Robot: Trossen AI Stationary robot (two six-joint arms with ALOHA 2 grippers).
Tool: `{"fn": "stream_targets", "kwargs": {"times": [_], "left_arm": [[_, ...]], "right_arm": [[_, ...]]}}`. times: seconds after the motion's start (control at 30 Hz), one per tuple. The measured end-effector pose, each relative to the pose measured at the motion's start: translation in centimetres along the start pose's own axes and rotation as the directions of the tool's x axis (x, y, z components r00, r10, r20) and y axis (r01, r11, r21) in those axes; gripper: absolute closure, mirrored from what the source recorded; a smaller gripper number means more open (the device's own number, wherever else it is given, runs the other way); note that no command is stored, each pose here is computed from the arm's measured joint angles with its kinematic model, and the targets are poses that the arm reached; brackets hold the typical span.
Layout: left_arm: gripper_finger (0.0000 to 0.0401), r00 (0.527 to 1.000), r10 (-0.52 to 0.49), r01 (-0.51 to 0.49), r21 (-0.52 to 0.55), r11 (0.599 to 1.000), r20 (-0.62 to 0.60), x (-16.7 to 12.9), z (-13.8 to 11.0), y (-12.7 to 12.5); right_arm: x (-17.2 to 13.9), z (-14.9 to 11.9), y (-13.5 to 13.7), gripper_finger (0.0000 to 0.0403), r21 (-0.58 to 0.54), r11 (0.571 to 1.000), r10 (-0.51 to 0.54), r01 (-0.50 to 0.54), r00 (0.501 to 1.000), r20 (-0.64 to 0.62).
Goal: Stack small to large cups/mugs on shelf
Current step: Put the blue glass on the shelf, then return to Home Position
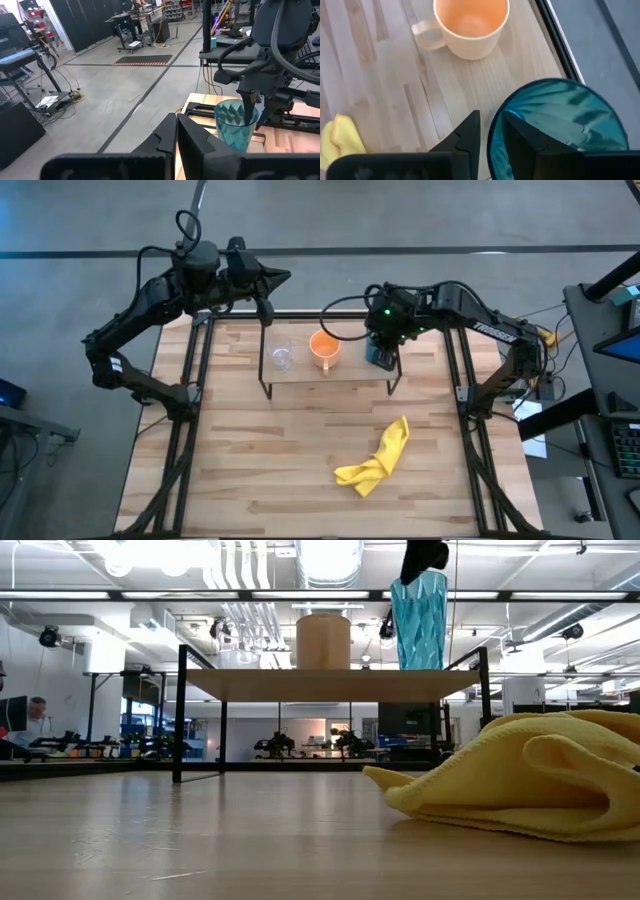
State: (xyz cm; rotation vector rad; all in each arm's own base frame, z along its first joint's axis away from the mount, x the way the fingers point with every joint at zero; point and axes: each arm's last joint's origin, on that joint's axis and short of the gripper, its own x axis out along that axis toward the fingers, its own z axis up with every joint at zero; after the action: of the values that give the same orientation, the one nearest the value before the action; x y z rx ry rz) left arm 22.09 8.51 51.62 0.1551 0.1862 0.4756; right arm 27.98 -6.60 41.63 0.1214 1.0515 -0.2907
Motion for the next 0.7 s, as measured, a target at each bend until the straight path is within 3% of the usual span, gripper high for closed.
{"fn": "stream_targets", "kwargs": {"times": [0.43,0.7], "left_arm": [[0.0401,1.000,0.016,-0.016,-0.003,1.000,-0.003,0.0,-0.1,0.4],[0.0401,1.000,0.015,-0.015,-0.002,1.000,-0.012,0.0,-0.2,0.4]], "right_arm": [[-0.4,0.7,0.0,0.0330,0.006,1.000,0.003,-0.004,0.997,0.075],[-5.5,1.6,0.3,0.0330,0.062,0.997,0.025,-0.041,0.969,0.244]]}}
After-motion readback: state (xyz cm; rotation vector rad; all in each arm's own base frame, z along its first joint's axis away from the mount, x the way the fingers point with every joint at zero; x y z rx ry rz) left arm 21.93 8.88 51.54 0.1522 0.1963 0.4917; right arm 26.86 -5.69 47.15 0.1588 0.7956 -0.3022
